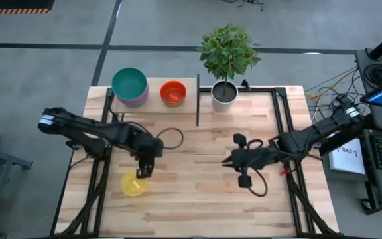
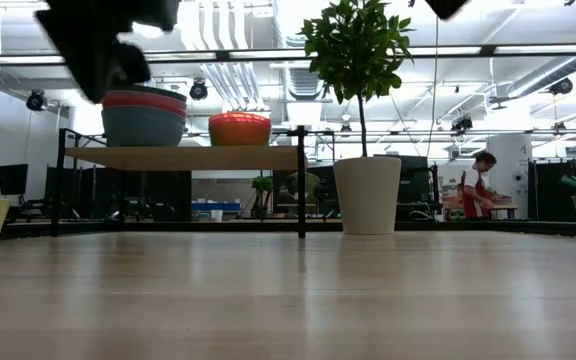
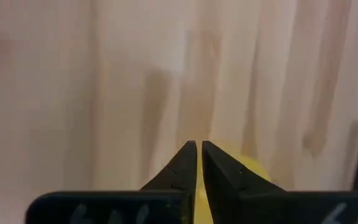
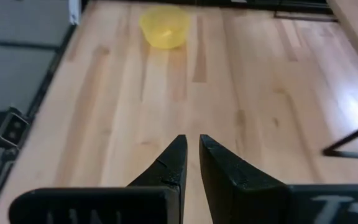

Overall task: Place and stack bowls onto a shelf
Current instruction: Stack the transparent yellow bowl on top of the transparent orange bowl on the shelf

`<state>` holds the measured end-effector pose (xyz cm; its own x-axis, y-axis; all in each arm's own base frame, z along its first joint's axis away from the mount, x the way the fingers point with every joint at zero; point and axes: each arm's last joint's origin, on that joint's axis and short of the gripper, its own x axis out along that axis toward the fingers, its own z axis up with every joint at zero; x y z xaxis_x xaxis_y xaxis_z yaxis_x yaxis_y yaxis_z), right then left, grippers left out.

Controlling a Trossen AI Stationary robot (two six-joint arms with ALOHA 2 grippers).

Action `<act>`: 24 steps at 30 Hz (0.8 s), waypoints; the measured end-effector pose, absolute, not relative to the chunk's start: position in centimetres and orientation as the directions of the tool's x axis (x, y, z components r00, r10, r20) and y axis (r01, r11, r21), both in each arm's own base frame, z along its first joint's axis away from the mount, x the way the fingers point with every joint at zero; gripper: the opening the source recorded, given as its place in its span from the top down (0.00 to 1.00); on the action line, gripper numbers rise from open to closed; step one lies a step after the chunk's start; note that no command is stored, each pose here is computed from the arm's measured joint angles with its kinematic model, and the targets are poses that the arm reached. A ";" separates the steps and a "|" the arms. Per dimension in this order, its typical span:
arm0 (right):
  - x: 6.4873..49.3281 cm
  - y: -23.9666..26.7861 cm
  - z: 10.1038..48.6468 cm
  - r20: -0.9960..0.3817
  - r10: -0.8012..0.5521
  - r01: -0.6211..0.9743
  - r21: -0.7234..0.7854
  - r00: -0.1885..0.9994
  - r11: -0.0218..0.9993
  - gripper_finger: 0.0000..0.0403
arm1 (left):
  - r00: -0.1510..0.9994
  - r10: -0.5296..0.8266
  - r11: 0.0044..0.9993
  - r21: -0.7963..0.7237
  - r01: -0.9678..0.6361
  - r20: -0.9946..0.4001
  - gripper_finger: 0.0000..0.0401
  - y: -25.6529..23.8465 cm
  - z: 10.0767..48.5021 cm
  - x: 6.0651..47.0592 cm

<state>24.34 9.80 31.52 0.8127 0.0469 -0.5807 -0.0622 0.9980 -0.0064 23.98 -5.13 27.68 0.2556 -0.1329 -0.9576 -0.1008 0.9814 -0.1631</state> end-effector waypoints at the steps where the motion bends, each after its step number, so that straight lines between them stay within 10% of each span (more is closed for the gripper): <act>1: 24.0 9.9 30.9 -0.561 0.059 -0.066 0.008 0.826 0.998 0.92 | 0.212 -0.158 0.978 -0.182 -0.100 -0.964 0.97 -5.3 27.2 24.2; 14: 20.8 9.8 26.1 -0.447 0.134 -0.087 0.124 0.884 0.988 0.92 | -0.086 -0.095 0.995 -0.095 -0.005 -0.992 0.66 -8.2 22.0 23.2; 24: 20.6 10.0 26.0 -0.440 0.147 -0.100 0.127 0.886 0.987 0.92 | -0.076 -0.066 0.998 -0.064 -0.027 -0.995 0.69 -7.8 17.0 21.8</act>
